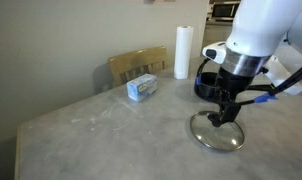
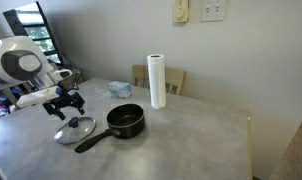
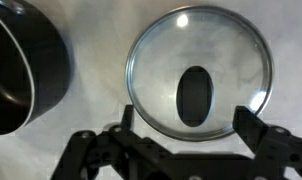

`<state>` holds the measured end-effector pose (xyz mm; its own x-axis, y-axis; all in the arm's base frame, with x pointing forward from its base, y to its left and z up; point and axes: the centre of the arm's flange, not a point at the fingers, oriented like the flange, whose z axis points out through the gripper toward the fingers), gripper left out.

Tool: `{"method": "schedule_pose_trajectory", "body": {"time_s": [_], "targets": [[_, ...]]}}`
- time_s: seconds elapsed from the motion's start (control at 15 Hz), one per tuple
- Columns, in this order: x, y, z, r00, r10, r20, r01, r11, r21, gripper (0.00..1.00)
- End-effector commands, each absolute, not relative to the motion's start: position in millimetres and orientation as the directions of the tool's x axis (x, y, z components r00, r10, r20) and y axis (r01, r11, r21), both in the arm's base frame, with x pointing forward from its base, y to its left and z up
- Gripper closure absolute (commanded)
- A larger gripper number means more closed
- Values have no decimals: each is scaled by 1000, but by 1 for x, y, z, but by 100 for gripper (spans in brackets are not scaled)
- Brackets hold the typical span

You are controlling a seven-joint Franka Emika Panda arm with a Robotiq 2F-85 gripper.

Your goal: Remove the glass lid from the black pot and put it on the table

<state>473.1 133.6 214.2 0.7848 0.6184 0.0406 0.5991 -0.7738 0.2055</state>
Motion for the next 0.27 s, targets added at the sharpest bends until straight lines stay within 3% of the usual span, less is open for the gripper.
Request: {"method": "schedule_pose_trajectory", "body": {"time_s": [0.0,0.2], "targets": [[477,117,274,772,635,-2,620,-754,217,0],[478,121,268,774,633,5,618,-758,208,0]]}}
